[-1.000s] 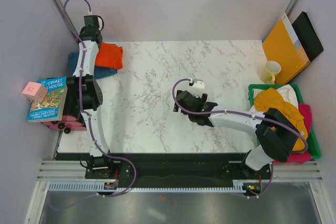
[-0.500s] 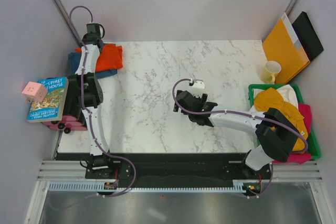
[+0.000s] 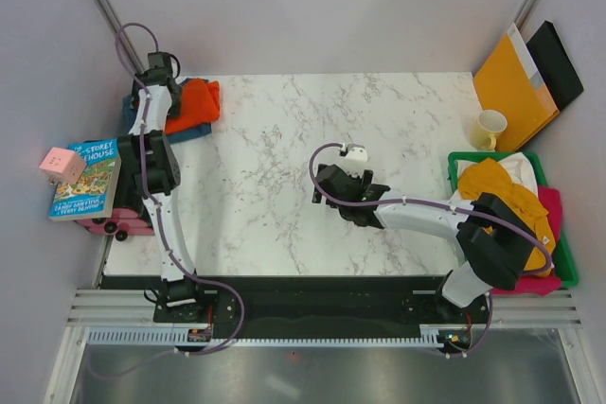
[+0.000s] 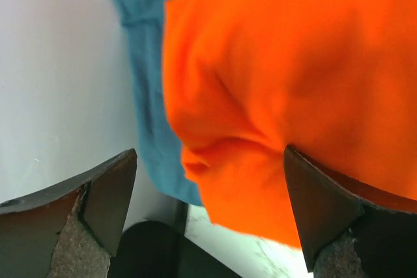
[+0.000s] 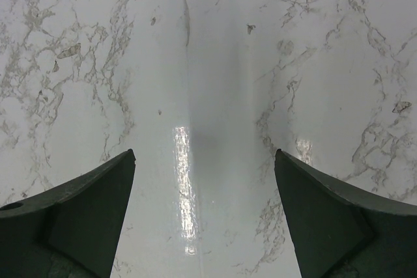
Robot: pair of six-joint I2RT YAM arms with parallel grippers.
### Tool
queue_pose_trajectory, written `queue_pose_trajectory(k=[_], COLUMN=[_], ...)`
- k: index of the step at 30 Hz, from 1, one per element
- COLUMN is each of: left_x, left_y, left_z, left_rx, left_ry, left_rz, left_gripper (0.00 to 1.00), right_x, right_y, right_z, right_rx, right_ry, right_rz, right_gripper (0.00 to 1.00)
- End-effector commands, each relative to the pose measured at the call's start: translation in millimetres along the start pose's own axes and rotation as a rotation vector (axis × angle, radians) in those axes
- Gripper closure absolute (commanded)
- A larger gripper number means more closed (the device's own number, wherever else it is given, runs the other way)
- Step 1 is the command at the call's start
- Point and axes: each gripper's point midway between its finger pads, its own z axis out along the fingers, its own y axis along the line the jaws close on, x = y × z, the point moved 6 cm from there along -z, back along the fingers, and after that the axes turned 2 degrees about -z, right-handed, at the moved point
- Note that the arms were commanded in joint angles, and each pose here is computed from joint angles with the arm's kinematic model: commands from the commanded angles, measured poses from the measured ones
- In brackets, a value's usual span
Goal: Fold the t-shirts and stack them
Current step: Put the neatly folded tshirt into the corner of the board with the left arm
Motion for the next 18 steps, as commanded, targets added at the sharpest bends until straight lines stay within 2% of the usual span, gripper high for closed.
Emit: queue_pose_trajectory(k=[1, 6, 9, 10, 11, 13, 15, 17, 18], left_x=[-46.3, -67.4, -67.5, -64.3, -62.8, -54.5, -47.8, -37.8, -36.3], left_y=[24.1, 19.7, 2.3, -8.7, -17.1, -35.7, -45.9, -60.1, -65.1], left_z=[-79.0, -132.6, -143.3, -142.2, -143.0, -134.4, -125.8, -112.8, -111.0], left_rx=[0.160, 0.381, 0.494, 0.541, 0.568, 0.601, 0.628, 0.649, 0.676], left_ry=[-0.218, -0.348, -0.355, -0.343, -0.334, -0.290, -0.255, -0.201, -0.191], left_rz=[-0.189, -0.276, -0.276, -0.260, -0.247, -0.223, -0.210, -0.193, -0.185], left_gripper=[0.00, 0.00, 0.04, 0.11, 0.32, 0.55, 0.62, 0.77, 0.78], right_x=[-5.3, -3.6, -3.1, -3.5, -3.4, -5.7, -7.2, -7.9, -7.0], right_y=[14.8, 22.9, 27.3, 28.6, 29.4, 30.2, 29.1, 28.6, 27.8], right_z=[-0.2, 2.7, 4.2, 4.1, 3.8, 3.5, 2.4, 1.2, 1.1], right_rx=[-0.029, -0.037, -0.041, -0.044, -0.046, -0.047, -0.043, -0.045, -0.041], right_ry=[-0.012, -0.005, -0.002, -0.004, -0.003, -0.007, -0.014, -0.015, -0.015], right_rz=[0.012, 0.003, -0.005, -0.004, -0.010, -0.009, -0.008, -0.004, -0.011], right_gripper=[0.05, 0.05, 0.05, 0.05, 0.05, 0.05, 0.05, 0.05, 0.05])
